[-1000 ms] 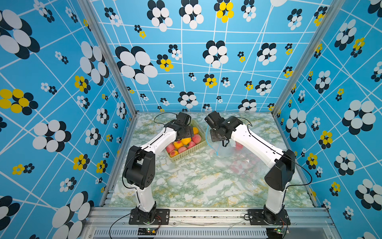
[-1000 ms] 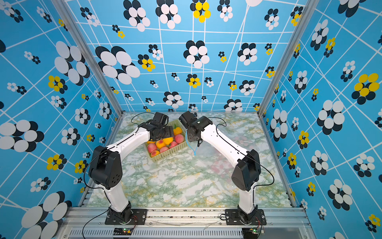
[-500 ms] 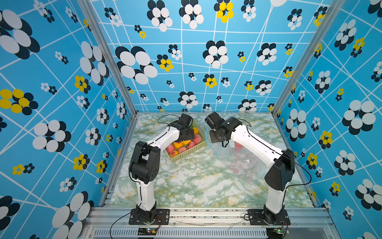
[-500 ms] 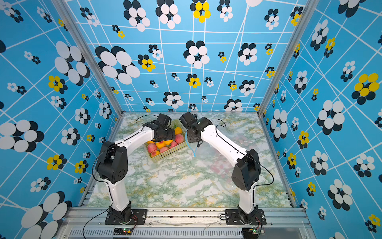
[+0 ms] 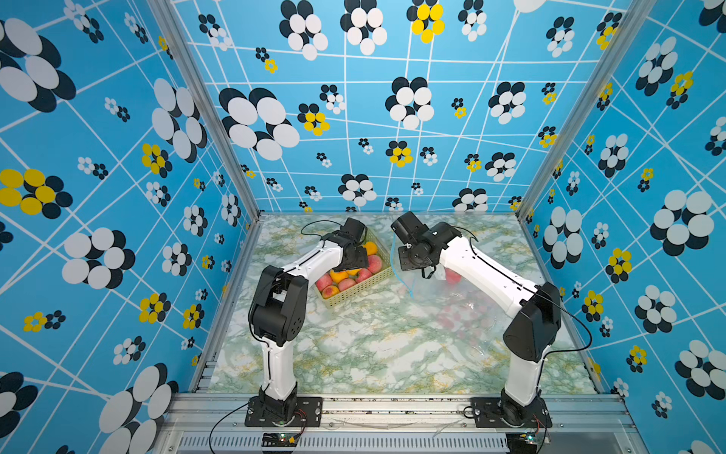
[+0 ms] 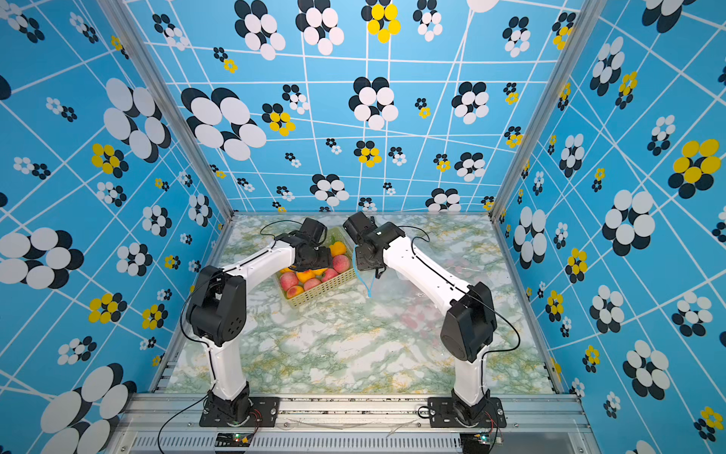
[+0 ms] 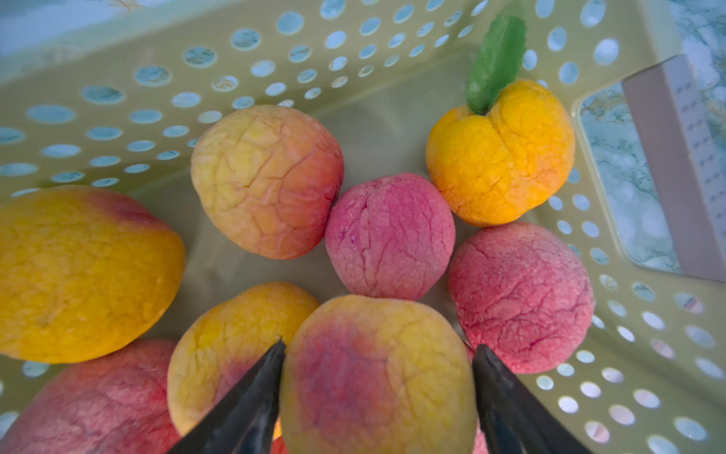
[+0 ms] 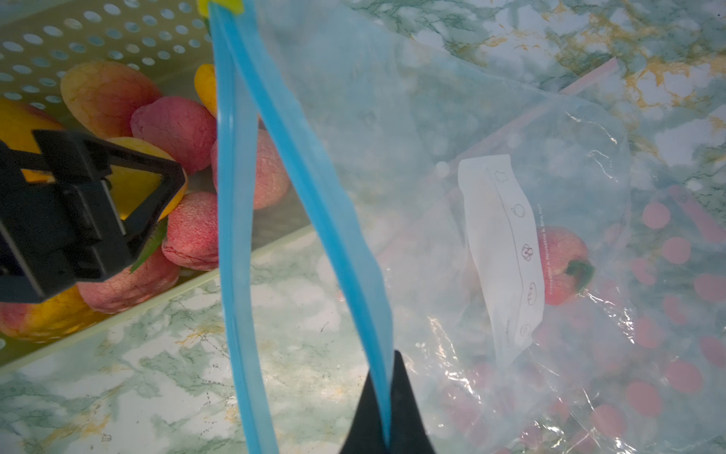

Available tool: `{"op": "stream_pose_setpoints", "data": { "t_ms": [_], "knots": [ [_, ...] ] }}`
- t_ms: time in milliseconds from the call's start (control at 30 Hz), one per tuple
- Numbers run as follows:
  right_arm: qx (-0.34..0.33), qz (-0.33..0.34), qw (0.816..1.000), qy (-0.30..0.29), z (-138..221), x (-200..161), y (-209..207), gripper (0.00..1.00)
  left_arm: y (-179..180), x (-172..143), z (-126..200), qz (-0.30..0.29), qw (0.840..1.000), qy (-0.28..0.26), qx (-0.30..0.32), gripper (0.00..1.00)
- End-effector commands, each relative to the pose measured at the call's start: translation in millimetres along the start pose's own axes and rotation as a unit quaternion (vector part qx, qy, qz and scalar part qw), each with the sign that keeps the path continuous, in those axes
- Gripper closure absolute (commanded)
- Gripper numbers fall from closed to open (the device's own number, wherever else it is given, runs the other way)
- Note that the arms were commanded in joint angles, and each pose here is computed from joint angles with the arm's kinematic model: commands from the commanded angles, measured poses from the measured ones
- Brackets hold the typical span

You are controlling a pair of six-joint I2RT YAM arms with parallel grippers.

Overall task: Place the peach in a zip-top bag and seal the zipper
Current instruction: Pick up the peach from the basket, then place the peach in the zipper food storage bag.

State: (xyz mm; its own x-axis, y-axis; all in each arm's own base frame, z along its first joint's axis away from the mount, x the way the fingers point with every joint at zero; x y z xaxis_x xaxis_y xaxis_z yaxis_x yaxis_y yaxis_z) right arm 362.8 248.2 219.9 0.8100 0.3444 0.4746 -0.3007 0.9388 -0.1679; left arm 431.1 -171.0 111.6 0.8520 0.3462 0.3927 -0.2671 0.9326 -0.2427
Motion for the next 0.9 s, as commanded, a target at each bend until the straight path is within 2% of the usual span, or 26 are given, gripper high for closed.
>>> {"op": "stream_pose_setpoints", "data": {
  "t_ms": [0, 100, 233, 467, 633, 767, 867],
  "knots": [
    [0.005, -0.014, 1.0, -0.005, 2.8, -1.2, -2.7, 1.0, -1.7, 7.0, 5.3, -0.003, 1.0, -0.009, 0.002, 0.31],
    [0.006, -0.018, 1.0, -0.008, 2.6, -1.7, -3.8, 1.0, -2.5, 10.2, 16.4, 0.0, 1.0, -0.019, -0.005, 0.37],
    [0.011, -0.02, 1.0, -0.01, 1.3, -1.0, -2.8, 1.0, -5.2, 14.6, 38.1, 0.005, 0.999, -0.037, -0.025, 0.39],
    [0.023, -0.024, 0.999, -0.015, 0.8, 0.8, -0.1, 1.0, -19.4, 16.1, 85.3, 0.015, 0.992, -0.062, -0.109, 0.43],
    [0.037, -0.031, 0.999, -0.019, 0.4, 1.5, 1.3, 1.0, -37.1, 10.8, 115.9, 0.027, 0.977, -0.06, -0.201, 0.45],
    [0.06, -0.041, 0.997, -0.022, 0.9, 3.4, 4.4, 1.0, -58.7, 4.5, 135.4, 0.045, 0.953, -0.051, -0.294, 0.46],
    [0.072, -0.043, 0.996, -0.024, 2.7, 4.4, 6.9, 1.0, -75.9, -1.3, 143.2, 0.049, 0.939, -0.039, -0.337, 0.46]
  ]
}}
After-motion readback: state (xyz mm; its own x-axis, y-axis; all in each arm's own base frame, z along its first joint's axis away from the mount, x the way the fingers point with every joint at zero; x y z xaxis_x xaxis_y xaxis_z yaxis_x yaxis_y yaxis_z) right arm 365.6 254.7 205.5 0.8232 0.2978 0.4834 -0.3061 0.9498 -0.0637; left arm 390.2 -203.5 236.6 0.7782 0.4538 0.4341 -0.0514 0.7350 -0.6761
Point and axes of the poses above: each gripper's point midway between its finger pads, its own z axis back along the fingers, its own y axis along the line the jaws close on, x = y × z, the point moved 3 cm from there along z, back along the fingers, and after that the axes turned 11 degrees about z, right-handed, at the moved point
